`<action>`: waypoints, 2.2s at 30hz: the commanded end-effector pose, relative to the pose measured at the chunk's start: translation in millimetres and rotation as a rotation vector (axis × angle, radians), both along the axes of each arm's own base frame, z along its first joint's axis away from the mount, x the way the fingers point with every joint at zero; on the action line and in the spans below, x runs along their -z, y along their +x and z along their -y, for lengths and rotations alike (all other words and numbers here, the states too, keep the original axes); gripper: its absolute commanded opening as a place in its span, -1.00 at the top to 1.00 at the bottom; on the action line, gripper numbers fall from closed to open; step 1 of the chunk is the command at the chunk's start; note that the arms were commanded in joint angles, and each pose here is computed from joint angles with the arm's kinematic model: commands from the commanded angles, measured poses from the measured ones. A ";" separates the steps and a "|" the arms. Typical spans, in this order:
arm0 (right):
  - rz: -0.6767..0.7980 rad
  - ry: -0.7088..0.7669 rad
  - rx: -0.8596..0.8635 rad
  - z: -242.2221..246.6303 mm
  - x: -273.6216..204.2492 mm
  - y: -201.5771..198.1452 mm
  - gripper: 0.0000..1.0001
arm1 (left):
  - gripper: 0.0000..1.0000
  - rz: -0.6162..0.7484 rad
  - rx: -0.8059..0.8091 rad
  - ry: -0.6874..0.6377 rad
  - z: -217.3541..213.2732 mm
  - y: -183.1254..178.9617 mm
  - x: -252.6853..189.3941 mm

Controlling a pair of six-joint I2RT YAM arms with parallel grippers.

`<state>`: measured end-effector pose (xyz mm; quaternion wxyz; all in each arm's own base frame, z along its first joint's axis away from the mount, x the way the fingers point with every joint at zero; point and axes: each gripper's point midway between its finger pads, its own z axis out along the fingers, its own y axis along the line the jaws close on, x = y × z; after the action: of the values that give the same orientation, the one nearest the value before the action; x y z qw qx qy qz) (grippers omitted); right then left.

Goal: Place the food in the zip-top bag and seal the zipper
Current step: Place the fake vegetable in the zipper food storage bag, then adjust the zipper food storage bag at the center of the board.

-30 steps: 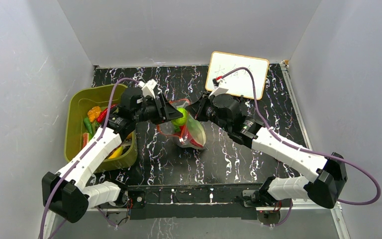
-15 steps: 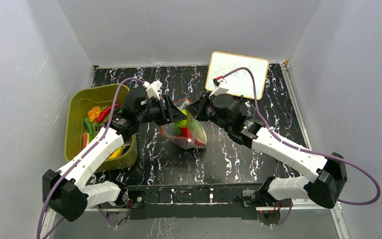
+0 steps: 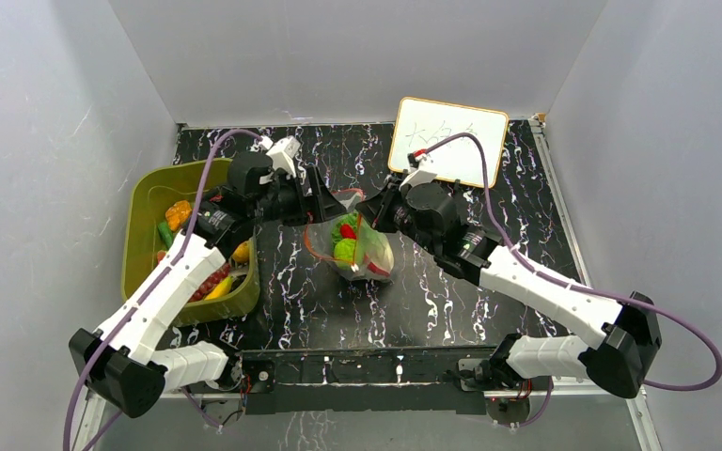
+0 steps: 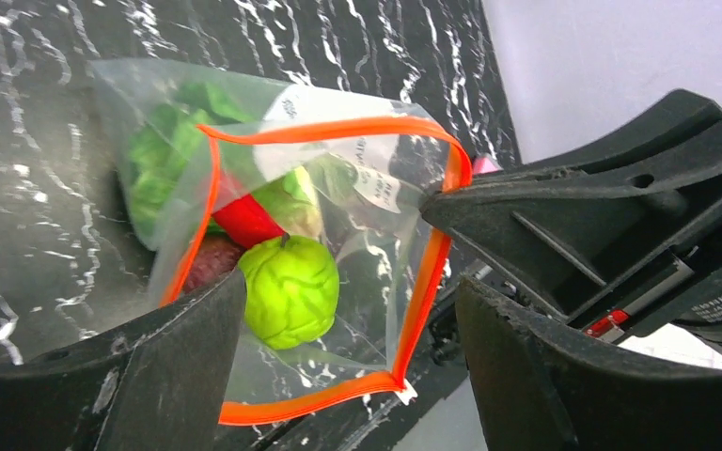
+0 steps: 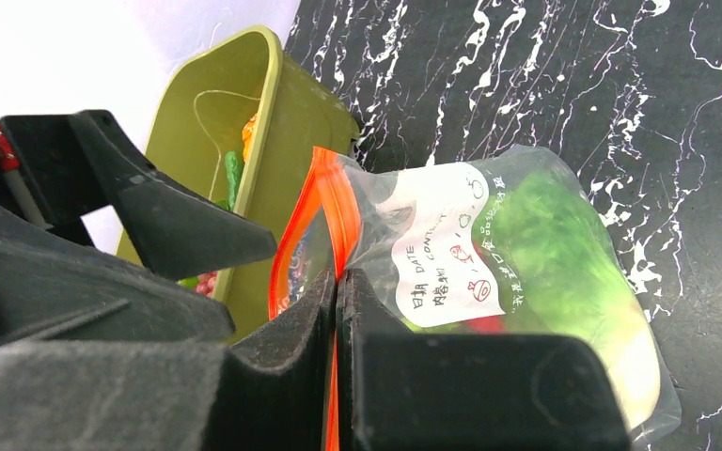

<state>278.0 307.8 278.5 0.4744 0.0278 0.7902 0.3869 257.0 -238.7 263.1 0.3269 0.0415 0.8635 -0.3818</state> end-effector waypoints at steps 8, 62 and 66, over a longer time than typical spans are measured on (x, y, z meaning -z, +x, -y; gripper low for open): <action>0.077 0.114 0.002 8.1 -43.3 -8.0 1.00 | -0.52 0.030 -0.146 0.287 -58.2 -2.7 25.6; 0.130 -0.076 0.034 23.3 -14.5 1.1 1.00 | 0.67 0.094 -0.078 0.046 -11.7 16.3 -1.7; 0.131 -0.063 0.027 21.3 -14.7 0.4 1.00 | 0.43 0.095 -0.096 0.058 -15.1 17.5 1.4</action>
<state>275.5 282.7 267.8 0.5021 -0.0044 0.8006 0.3268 275.1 -228.0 259.6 0.3744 0.0316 0.8595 -0.3466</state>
